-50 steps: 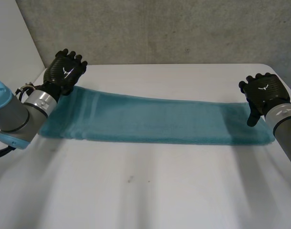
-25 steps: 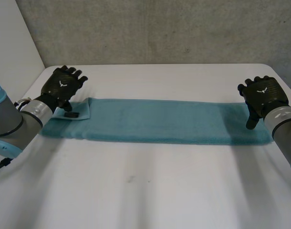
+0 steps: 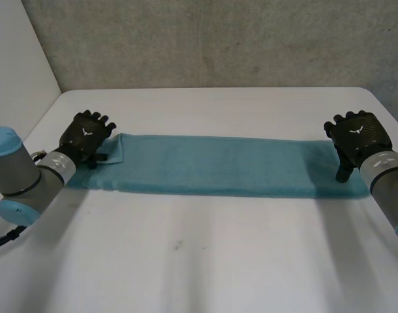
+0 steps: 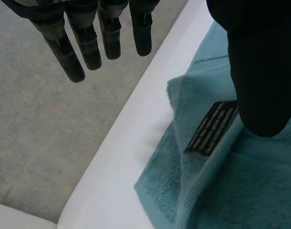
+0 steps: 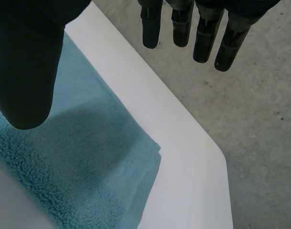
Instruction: Fold the laundry
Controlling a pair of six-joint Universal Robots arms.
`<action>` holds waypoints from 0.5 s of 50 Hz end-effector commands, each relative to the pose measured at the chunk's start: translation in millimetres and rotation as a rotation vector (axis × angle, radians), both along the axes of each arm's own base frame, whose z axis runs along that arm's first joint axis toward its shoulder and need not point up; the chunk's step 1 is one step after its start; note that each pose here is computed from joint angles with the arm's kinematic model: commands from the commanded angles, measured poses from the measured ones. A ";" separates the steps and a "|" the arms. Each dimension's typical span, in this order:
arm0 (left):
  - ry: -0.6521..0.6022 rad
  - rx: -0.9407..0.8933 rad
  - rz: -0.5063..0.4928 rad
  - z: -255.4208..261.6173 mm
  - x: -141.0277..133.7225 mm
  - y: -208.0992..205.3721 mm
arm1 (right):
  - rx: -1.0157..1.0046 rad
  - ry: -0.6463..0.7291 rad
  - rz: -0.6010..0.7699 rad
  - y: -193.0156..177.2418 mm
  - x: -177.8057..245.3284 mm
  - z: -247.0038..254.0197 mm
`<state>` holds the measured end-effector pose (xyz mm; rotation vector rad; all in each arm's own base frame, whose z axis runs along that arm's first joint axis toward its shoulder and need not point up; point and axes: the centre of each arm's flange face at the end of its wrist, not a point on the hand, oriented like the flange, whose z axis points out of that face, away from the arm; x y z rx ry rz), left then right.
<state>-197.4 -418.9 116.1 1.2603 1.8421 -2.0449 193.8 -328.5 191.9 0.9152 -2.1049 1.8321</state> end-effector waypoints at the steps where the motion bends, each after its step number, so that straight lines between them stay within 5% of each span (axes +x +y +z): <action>1: -0.002 -0.030 0.027 -10.6 2.5 -13.9 | 0.016 0.006 0.001 -1.0 0.4 -6.7; 10: -0.007 -0.067 0.056 -20.6 7.8 -35.8 | 0.020 0.009 0.000 -0.8 0.2 -8.2; 19: -0.063 -0.309 0.326 8.9 40.7 -73.9 | 0.019 0.009 0.002 -0.5 0.7 -7.7; 25: -0.030 -0.357 0.304 35.7 37.8 -58.1 | 0.019 0.007 0.001 -0.2 1.0 -7.7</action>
